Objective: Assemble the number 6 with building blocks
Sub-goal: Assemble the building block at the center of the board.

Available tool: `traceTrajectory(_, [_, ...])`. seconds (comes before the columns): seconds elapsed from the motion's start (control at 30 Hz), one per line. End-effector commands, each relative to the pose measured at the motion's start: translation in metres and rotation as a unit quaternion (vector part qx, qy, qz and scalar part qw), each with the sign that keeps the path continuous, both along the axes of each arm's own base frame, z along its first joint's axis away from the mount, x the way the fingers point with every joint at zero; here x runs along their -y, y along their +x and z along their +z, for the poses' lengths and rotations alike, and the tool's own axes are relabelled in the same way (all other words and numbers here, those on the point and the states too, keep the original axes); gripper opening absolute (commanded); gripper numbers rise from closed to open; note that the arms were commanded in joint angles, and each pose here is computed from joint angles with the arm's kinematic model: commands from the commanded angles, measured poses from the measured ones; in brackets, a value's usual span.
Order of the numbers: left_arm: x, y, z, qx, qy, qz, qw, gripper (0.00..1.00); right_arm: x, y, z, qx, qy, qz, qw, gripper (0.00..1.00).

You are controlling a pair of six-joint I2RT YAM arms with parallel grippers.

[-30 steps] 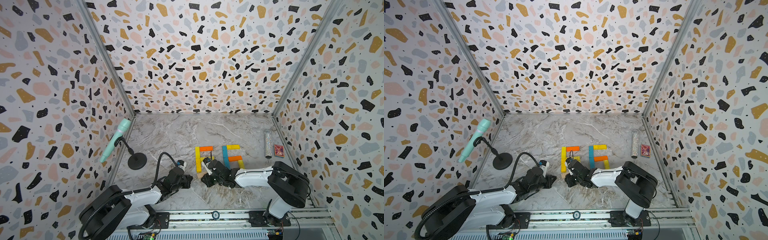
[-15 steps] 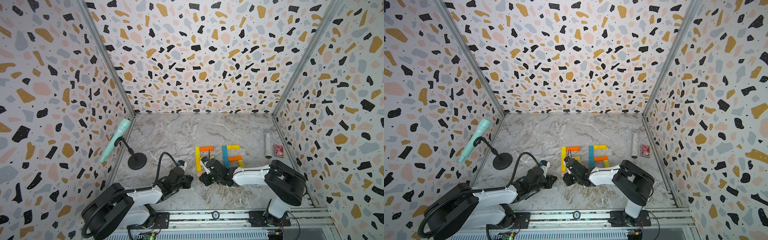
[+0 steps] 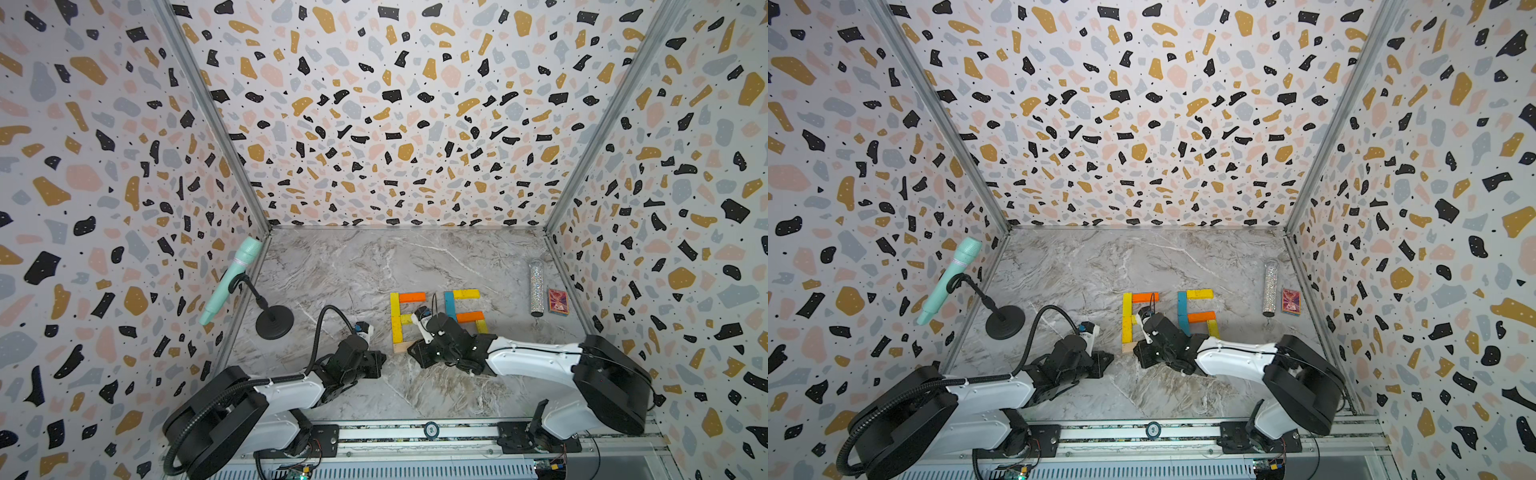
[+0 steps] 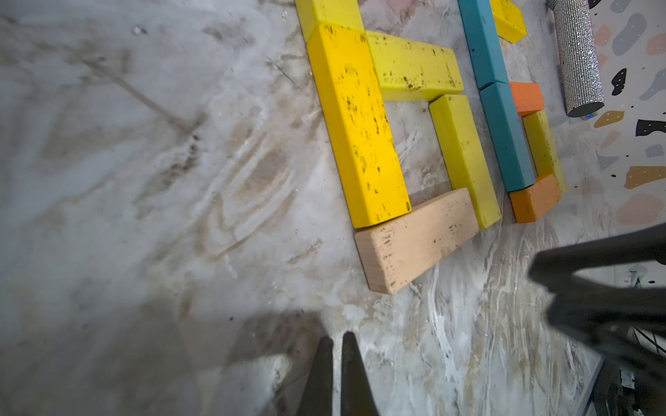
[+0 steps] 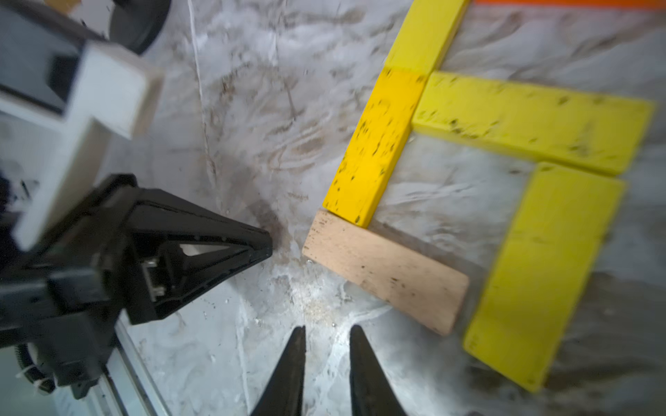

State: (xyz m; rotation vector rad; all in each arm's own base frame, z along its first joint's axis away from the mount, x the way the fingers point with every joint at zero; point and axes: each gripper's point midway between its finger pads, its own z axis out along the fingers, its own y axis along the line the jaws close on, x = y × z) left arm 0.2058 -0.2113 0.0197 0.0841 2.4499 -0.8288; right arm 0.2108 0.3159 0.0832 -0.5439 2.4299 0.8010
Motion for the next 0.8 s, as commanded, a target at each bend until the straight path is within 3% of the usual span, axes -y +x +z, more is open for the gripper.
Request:
traceTrajectory(0.0, [0.004,0.005,0.007,0.018,-0.012,0.002,1.000,0.00,0.043,0.012,-0.011,-0.011,-0.035,-0.056,0.998,0.24])
traceTrajectory(0.3, [0.006,0.008,0.000,0.017,-0.001,-0.002,1.000,0.00,0.068,0.038,-0.025,-0.011,-0.071,-0.084,0.994,0.24])
traceTrajectory(0.57, [0.008,0.009,-0.004,0.012,0.007,-0.005,1.000,0.00,0.054,0.035,-0.024,-0.018,-0.022,-0.067,0.997,0.39])
traceTrajectory(0.77, [0.008,0.009,-0.007,0.009,0.013,-0.008,1.000,0.00,0.049,0.032,-0.026,-0.025,-0.003,-0.060,0.998,0.40])
